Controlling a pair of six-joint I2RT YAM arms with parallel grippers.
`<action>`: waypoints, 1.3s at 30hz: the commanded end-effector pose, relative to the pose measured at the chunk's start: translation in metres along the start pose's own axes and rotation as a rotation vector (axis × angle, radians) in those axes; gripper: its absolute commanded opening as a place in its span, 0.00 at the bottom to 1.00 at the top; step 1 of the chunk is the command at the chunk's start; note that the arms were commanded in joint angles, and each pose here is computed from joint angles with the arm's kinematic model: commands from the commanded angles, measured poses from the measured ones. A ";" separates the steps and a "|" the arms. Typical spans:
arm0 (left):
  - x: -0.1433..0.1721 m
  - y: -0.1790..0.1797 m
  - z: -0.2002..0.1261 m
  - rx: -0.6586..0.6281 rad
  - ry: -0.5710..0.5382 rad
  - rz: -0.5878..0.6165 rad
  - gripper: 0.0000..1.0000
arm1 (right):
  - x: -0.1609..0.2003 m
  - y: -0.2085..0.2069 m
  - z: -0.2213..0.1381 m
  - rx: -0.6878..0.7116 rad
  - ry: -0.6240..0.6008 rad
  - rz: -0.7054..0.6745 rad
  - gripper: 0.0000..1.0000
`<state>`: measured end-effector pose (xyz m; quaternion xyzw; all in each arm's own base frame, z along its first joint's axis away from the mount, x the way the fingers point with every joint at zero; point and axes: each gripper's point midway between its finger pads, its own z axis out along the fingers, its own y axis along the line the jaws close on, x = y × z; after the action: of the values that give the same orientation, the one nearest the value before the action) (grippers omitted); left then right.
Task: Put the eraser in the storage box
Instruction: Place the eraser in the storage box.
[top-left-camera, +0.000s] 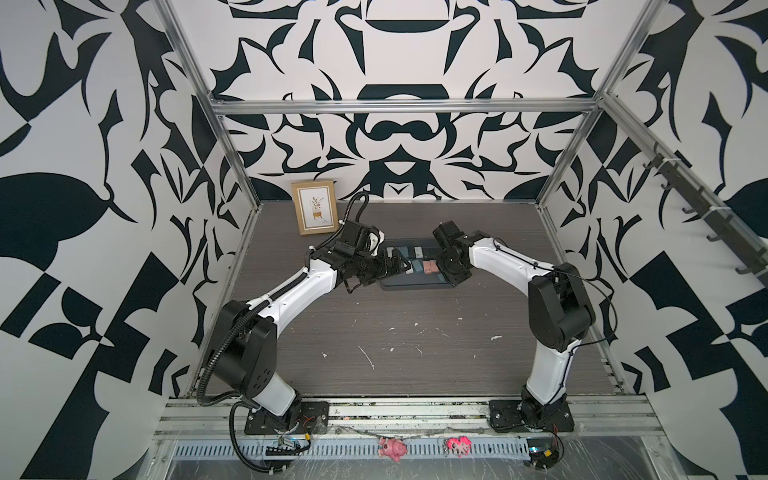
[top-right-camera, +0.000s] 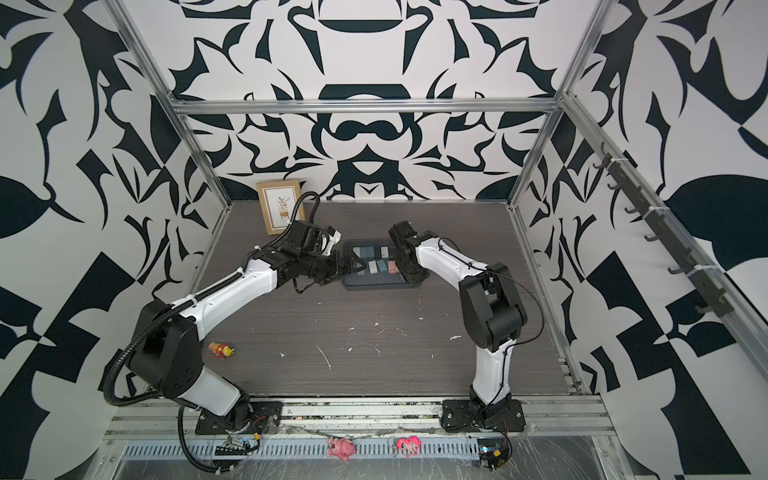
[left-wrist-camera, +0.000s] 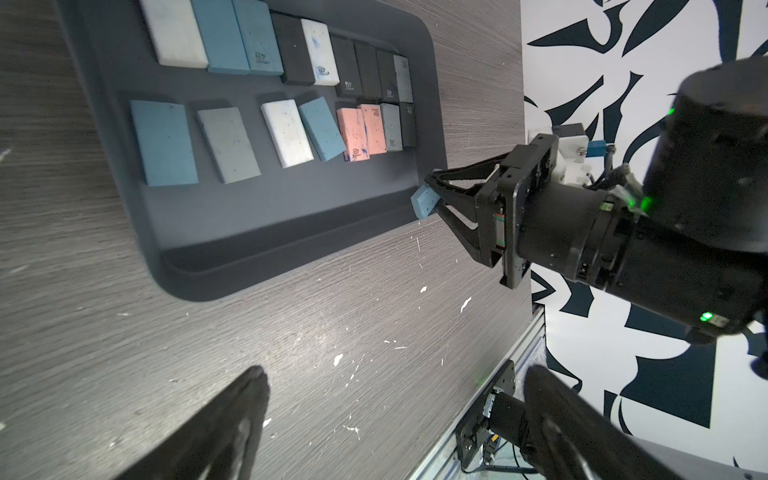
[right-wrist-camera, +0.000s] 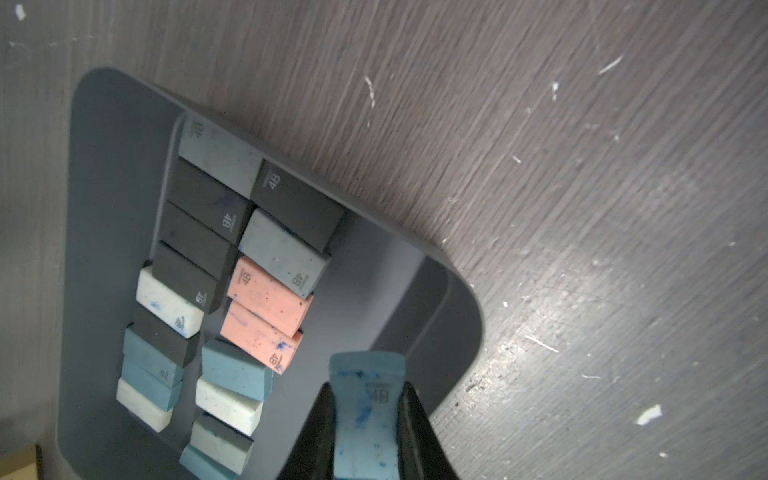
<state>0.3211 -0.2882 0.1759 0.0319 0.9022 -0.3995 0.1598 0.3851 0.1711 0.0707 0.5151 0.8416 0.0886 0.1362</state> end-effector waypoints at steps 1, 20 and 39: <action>-0.003 -0.007 -0.006 0.019 -0.008 0.021 0.99 | -0.001 -0.005 0.005 0.025 -0.015 0.054 0.25; -0.002 -0.004 -0.006 0.006 -0.003 0.026 0.99 | 0.001 -0.007 0.035 0.054 -0.011 0.110 0.34; -0.007 0.007 -0.006 -0.079 0.000 0.024 0.99 | -0.009 0.005 0.011 0.011 -0.031 0.098 0.47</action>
<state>0.3239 -0.2844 0.1783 0.0379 0.9083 -0.3819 0.1665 0.4012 0.1740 0.0367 0.5586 0.8152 0.0844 0.1276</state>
